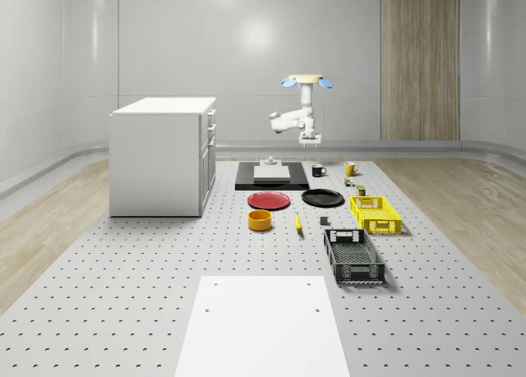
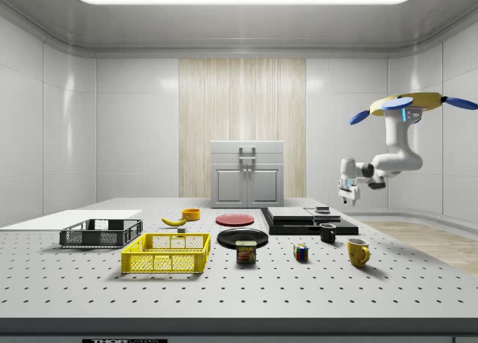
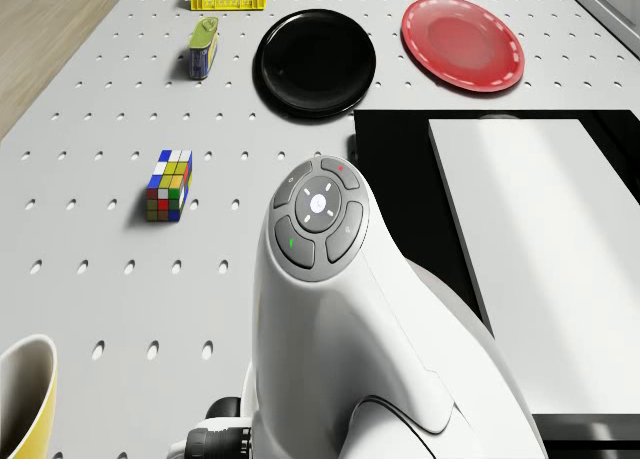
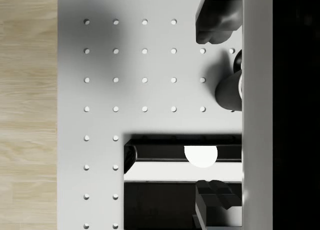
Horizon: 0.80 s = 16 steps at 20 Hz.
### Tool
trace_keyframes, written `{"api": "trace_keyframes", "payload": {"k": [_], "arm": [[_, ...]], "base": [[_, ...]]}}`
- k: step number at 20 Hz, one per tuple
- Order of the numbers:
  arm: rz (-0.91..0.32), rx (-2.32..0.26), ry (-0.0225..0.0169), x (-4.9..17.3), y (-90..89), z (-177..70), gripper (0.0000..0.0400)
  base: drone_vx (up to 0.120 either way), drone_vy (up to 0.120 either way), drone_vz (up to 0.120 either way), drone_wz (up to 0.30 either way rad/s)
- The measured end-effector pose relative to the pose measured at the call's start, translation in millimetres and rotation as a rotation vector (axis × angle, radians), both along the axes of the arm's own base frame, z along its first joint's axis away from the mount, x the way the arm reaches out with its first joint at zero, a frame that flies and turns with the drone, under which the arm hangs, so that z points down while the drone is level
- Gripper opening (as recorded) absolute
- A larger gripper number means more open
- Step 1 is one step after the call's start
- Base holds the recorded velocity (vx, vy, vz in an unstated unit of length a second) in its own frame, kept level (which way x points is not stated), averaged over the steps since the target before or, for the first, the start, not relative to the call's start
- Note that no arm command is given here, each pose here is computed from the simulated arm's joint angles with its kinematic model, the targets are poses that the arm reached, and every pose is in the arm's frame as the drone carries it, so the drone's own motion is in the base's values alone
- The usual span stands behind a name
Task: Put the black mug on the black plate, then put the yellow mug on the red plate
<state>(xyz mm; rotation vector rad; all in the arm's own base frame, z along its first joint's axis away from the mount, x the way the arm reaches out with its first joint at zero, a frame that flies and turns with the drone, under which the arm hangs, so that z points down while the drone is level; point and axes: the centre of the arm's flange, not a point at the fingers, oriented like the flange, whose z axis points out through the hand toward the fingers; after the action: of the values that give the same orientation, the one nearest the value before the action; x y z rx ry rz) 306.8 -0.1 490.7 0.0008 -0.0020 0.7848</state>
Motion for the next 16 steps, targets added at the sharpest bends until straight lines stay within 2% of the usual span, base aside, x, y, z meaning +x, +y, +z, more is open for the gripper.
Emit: {"api": "trace_keyframes", "payload": {"k": [8,16], "arm": [[0.0,0.0,0.0,0.0,0.0,0.0,0.04],[0.0,0.0,0.0,0.0,0.0,0.0,0.04]], "base": [[0.12,0.0,-0.115,0.0],[0.12,0.0,0.0,0.0]]}}
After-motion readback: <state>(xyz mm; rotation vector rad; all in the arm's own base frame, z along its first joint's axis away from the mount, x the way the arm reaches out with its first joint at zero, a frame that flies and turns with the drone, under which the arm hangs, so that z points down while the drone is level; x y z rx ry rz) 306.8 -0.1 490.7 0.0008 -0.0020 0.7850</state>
